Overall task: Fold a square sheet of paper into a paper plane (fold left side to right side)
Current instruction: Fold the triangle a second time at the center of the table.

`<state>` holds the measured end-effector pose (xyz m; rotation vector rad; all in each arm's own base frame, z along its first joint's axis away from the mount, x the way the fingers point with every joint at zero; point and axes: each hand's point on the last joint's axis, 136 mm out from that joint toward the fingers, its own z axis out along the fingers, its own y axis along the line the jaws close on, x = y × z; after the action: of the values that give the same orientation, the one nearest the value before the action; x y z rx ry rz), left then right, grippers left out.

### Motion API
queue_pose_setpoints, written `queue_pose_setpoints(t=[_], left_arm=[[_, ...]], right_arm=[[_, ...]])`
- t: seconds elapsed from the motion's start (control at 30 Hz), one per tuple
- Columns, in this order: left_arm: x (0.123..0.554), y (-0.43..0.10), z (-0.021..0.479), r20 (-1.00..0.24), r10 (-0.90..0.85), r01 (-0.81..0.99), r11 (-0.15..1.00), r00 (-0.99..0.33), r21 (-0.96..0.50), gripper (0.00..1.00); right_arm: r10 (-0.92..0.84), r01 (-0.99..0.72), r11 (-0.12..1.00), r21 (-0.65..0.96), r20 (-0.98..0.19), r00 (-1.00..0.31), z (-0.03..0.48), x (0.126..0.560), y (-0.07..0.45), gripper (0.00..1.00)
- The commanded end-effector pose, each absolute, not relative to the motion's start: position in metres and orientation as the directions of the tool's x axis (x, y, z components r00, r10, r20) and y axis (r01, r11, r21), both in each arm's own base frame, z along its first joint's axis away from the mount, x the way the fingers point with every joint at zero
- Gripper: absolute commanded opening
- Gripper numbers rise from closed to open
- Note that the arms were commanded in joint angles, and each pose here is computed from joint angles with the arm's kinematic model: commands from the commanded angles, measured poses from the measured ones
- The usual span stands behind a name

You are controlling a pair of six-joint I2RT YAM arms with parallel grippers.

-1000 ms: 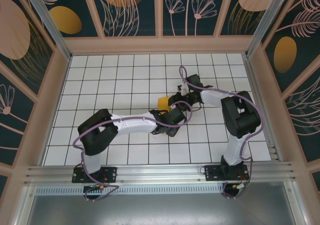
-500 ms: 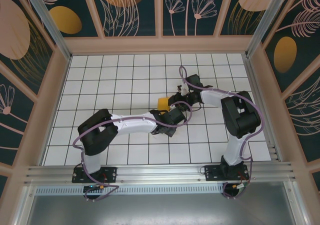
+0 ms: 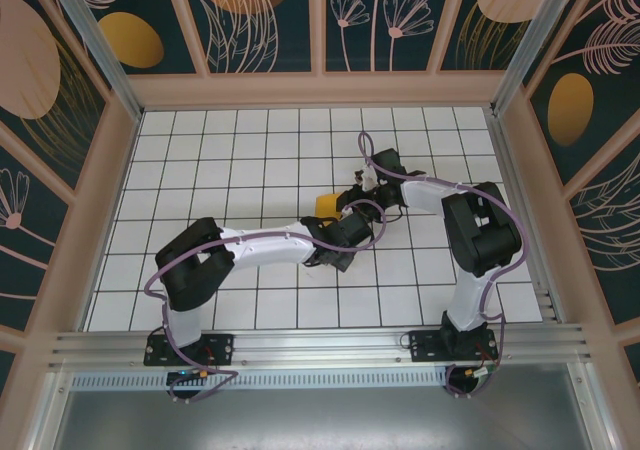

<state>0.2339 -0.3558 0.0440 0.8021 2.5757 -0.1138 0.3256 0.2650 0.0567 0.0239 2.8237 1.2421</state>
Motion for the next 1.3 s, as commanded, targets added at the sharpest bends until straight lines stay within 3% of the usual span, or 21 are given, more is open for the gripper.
queue_pose_setpoints(t=[0.0, 0.7, 1.0, 1.27], left_arm=[[0.2391, -0.3532, 0.0604, -0.451, 0.526, 0.558, 0.827, -0.721, 0.073, 0.43], [0.2406, -0.3566, 0.0670, -0.455, 0.531, 0.565, 0.822, -0.715, 0.071, 0.39], [0.2403, -0.3567, 0.0650, -0.452, 0.537, 0.569, 0.819, -0.712, 0.077, 0.26], [0.2400, -0.3605, 0.0690, -0.465, 0.533, 0.576, 0.816, -0.707, 0.058, 0.01]], right_arm=[[0.028, -0.031, 0.666, 0.745, -0.067, -0.997, 0.0670, 0.3272, 0.2693, 0.40], [0.025, -0.026, 0.675, 0.737, -0.058, -0.998, 0.0607, 0.3272, 0.2686, 0.40], [0.025, -0.025, 0.673, 0.739, -0.057, -0.998, 0.0621, 0.3273, 0.2691, 0.40], [0.028, -0.033, 0.670, 0.742, -0.071, -0.997, 0.0682, 0.3293, 0.2685, 0.41]])
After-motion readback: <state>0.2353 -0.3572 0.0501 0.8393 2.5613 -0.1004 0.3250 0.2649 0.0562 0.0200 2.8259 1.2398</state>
